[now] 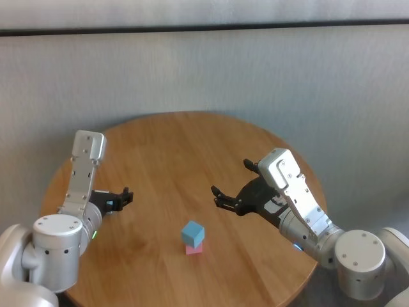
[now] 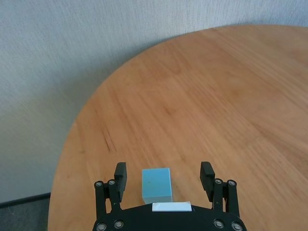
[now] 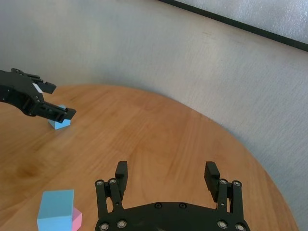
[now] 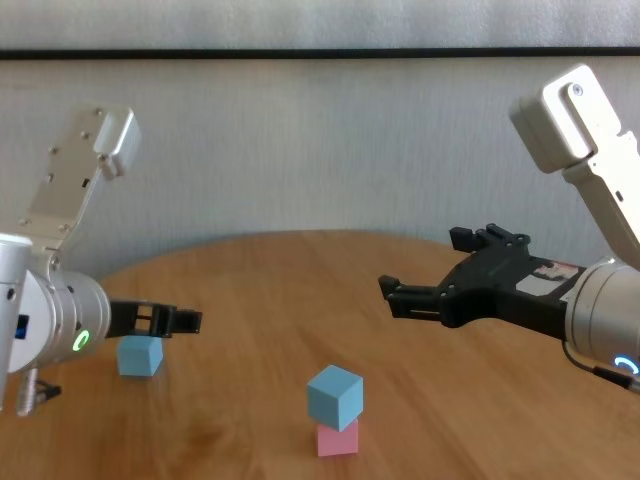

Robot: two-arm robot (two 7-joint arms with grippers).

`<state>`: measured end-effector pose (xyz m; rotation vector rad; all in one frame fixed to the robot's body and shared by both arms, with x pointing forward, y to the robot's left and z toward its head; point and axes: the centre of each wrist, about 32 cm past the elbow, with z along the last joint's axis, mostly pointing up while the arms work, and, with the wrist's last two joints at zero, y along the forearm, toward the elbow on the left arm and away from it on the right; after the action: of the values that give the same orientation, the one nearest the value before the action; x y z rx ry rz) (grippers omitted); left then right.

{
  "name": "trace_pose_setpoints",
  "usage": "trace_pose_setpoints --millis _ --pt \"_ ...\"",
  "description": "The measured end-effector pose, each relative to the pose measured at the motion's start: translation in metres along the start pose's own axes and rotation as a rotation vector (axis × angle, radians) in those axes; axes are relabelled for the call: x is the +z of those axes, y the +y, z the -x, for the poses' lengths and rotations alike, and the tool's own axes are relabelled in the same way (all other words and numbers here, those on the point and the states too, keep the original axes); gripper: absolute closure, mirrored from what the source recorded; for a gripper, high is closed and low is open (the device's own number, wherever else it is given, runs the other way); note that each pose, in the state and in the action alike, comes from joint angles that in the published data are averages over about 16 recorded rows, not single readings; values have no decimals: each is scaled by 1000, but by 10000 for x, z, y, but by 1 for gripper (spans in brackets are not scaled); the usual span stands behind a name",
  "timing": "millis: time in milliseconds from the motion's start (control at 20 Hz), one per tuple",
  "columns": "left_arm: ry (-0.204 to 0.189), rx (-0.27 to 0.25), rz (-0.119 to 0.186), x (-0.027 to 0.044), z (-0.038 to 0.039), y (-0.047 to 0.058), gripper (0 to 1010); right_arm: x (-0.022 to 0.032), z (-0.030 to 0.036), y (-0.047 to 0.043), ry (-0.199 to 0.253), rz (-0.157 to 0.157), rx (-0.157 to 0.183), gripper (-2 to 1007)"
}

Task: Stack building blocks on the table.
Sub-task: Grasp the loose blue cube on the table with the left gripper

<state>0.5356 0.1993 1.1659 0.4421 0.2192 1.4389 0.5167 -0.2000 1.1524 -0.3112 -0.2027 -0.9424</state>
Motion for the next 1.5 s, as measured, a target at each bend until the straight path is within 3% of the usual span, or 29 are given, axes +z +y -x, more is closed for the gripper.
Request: trace_pose_setpoints --millis 1500 --pt "-10 -33 -37 -191 -151 -136 10 0 0 0 0 0 0 0"
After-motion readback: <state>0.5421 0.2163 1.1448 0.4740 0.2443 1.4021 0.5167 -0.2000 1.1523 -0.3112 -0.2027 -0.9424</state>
